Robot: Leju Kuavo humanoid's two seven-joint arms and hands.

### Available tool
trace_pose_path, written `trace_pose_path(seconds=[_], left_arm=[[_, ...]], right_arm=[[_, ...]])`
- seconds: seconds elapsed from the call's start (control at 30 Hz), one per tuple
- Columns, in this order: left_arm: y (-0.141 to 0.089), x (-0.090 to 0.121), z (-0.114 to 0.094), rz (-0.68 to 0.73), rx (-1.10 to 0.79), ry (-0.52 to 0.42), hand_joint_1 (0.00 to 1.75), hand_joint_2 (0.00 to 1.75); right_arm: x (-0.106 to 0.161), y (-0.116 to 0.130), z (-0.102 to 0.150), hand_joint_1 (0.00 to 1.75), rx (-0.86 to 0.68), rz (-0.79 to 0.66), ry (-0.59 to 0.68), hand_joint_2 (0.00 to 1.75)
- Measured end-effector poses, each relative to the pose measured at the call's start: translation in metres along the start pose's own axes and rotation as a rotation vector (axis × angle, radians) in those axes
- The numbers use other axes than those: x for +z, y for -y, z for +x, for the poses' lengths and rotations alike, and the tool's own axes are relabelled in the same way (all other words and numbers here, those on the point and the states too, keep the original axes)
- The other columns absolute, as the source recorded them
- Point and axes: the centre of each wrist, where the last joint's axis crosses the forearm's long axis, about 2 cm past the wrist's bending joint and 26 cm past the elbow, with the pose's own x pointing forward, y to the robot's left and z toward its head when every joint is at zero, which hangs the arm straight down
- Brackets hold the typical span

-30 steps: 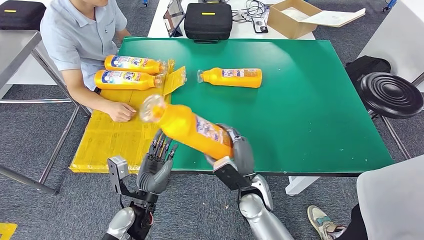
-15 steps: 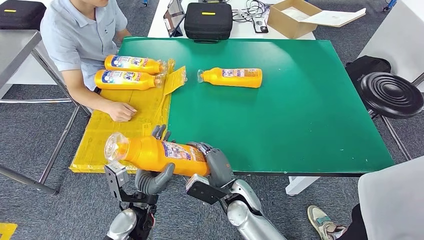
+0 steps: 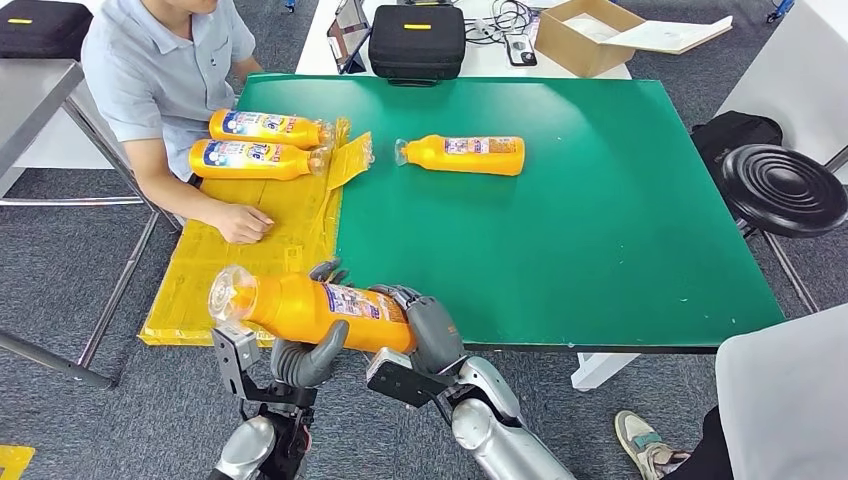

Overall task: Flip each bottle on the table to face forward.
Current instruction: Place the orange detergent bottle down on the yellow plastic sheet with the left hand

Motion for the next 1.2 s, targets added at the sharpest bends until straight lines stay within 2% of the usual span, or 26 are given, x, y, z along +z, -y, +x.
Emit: trace_pose_path(seconds=[0.07, 0.1, 0.2, 0.53, 0.97, 1.1, 1.2], left_arm=[[0.000, -0.002, -0.001, 0.001, 0.004, -0.006, 1.75, 1.75], [-0.001, -0.003, -0.001, 0.001, 0.010, -0.011, 1.75, 1.75], [-0.002, -0.006, -0.002, 0.000, 0.043, -0.026, 1.75, 1.75], [-0.010, -0.009, -0.003, 0.063, 0.072, -0.061, 1.75, 1.75], [-0.026, -0.036, 0.001, 0.178, -0.141, -0.055, 1.75, 1.75], [-0.043, -0.052, 0.006, 0.232, -0.245, -0.033, 1.75, 1.75], [-0.059, -0.062, 0.012, 0.299, -0.408, 0.028, 1.75, 1.75]], right_arm=[[0.000, 0.000, 0.000, 0.29, -0.002, 0.001, -0.002, 1.75], [0.000, -0.001, 0.000, 0.00, -0.005, 0.005, 0.000, 1.31], [0.000, -0.004, 0.002, 0.00, -0.023, 0.027, 0.014, 0.00], [0.001, -0.014, 0.009, 0.00, -0.054, 0.052, 0.051, 0.00], [0.000, -0.023, 0.027, 0.00, -0.071, -0.006, 0.131, 0.00], [0.000, -0.022, 0.028, 0.00, -0.057, -0.052, 0.150, 0.00], [-0.002, -0.019, 0.030, 0.00, -0.046, -0.096, 0.171, 0.00]])
